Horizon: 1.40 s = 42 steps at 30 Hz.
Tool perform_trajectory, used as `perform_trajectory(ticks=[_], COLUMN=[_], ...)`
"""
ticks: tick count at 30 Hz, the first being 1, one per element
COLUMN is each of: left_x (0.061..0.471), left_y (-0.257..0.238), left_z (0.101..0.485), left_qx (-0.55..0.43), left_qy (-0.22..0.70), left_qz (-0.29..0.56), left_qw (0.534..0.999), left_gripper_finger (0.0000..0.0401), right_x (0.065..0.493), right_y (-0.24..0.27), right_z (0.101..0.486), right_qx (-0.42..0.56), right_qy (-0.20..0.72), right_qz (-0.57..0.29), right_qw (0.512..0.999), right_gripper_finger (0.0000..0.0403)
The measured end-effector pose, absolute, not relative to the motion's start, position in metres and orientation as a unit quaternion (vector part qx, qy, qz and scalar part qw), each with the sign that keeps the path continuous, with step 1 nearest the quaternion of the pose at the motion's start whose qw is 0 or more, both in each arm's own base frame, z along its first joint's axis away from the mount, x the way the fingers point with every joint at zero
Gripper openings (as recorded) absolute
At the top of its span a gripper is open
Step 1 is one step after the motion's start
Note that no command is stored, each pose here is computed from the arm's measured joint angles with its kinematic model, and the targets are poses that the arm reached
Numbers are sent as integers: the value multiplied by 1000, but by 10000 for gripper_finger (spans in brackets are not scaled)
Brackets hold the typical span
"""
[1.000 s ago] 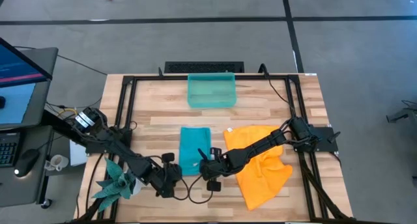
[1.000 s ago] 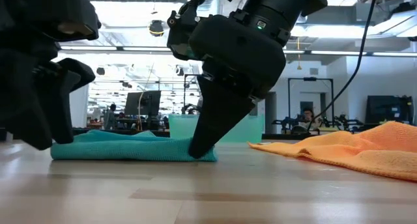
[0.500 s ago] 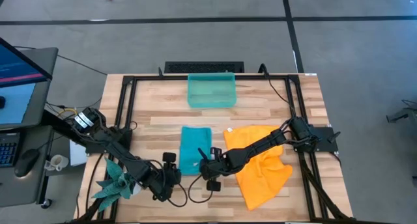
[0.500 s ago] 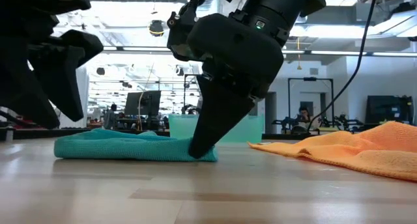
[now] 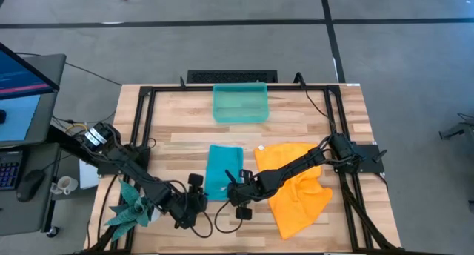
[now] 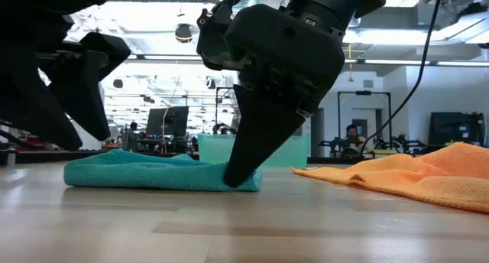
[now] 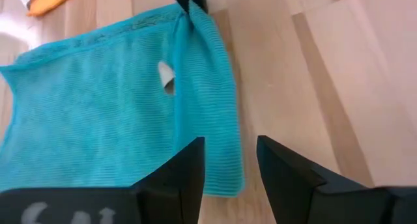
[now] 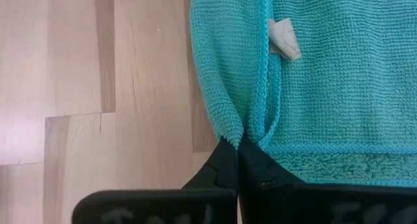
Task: Roll microfiber towels into tight, uniform cylinder then place into a basket
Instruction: Roll the blue microfiber cloth
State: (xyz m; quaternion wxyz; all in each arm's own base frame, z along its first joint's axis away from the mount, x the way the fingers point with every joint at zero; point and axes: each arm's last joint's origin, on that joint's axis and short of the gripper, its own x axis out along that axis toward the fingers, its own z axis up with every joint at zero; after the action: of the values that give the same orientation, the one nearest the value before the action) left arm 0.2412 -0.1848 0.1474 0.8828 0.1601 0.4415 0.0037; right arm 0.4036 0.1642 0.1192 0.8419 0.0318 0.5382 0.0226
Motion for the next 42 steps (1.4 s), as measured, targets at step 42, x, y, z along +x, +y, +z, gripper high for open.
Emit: perform_trajectory(ticks=[42], left_x=[255], left_y=[-165], left_z=[119], left_qx=[32], left_qy=[525], left_qz=[48], left_qw=[849], left_gripper_finger=[10], right_x=[401], right_y=[179], right_z=[120], right_qx=[39], right_qy=[534], right_qz=[76], right_qw=[841], right_gripper_finger=[7])
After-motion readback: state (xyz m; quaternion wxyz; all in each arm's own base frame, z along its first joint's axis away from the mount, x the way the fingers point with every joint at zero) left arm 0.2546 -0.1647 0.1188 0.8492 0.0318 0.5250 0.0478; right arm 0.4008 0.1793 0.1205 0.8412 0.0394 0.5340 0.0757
